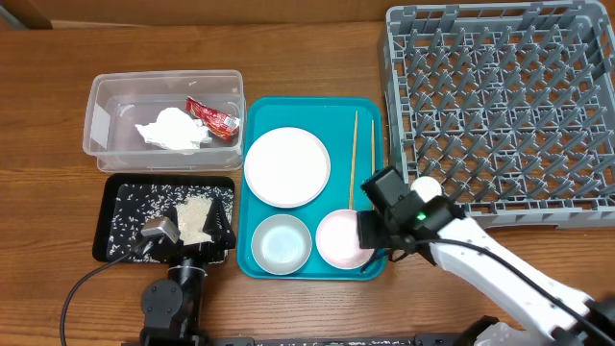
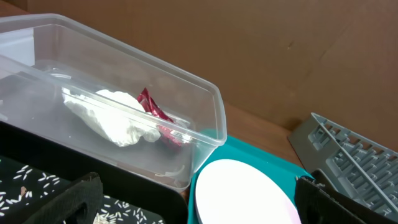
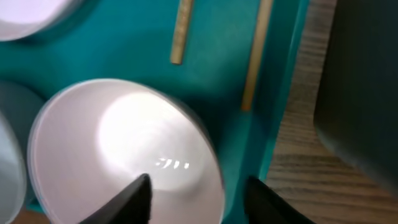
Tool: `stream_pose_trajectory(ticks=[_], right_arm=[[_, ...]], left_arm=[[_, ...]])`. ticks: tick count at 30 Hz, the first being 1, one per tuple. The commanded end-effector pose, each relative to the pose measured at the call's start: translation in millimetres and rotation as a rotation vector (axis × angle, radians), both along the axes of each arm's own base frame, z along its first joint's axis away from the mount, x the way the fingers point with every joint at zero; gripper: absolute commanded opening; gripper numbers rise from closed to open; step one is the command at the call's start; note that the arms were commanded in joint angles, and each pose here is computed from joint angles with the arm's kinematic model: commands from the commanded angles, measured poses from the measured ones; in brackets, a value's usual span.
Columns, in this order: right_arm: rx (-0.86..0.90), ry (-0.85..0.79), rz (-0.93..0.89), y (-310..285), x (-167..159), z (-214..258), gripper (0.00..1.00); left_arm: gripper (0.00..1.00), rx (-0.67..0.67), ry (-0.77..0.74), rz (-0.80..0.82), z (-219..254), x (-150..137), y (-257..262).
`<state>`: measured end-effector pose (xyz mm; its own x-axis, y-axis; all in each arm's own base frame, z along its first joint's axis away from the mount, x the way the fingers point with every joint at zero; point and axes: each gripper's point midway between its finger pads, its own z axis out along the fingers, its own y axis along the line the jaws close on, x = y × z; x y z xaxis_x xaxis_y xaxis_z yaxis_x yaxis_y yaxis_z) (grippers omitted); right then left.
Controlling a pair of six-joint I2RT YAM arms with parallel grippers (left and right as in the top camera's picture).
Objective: Sort waste into correct bins and load items into the dishwasher
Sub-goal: 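Grasp the pink bowl on the teal tray with the right gripper, then place the pink bowl into the dish rack with the right gripper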
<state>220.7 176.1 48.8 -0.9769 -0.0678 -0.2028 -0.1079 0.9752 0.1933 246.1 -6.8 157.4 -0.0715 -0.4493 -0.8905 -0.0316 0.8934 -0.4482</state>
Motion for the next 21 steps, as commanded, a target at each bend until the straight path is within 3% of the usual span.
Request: stream_pose_trajectory(ticks=[1, 4, 7, 12, 17, 21], right_arm=[[-0.061, 0.032, -0.007, -7.5, -3.0, -18.3, 0.43], [-0.075, 0.050, -0.004, -10.0, -6.3, -21.3, 0.36], [-0.078, 0.055, -0.004, -11.1, -7.9, -20.1, 0.14], [-0.058, -0.028, -0.006, -9.0, 4.2, 17.5, 0.04], [-0.123, -0.318, -0.097, -34.1, 40.8, 107.0, 0.04], [-0.355, -0.689, -0.374, -111.0, 73.8, 194.1, 0.04]], left_arm=[[1.00, -0.012, -0.008, 0.003, 0.4, -0.1, 1.1], [1.00, -0.012, -0.008, 0.003, 0.3, -0.1, 1.1], [1.00, -0.012, -0.008, 0.003, 0.4, -0.1, 1.1], [1.00, -0.012, -0.008, 0.003, 0.4, -0.1, 1.1], [1.00, -0.012, -0.008, 0.003, 0.3, -0.1, 1.1], [1.00, -0.012, -0.008, 0.003, 0.3, -0.1, 1.1]])
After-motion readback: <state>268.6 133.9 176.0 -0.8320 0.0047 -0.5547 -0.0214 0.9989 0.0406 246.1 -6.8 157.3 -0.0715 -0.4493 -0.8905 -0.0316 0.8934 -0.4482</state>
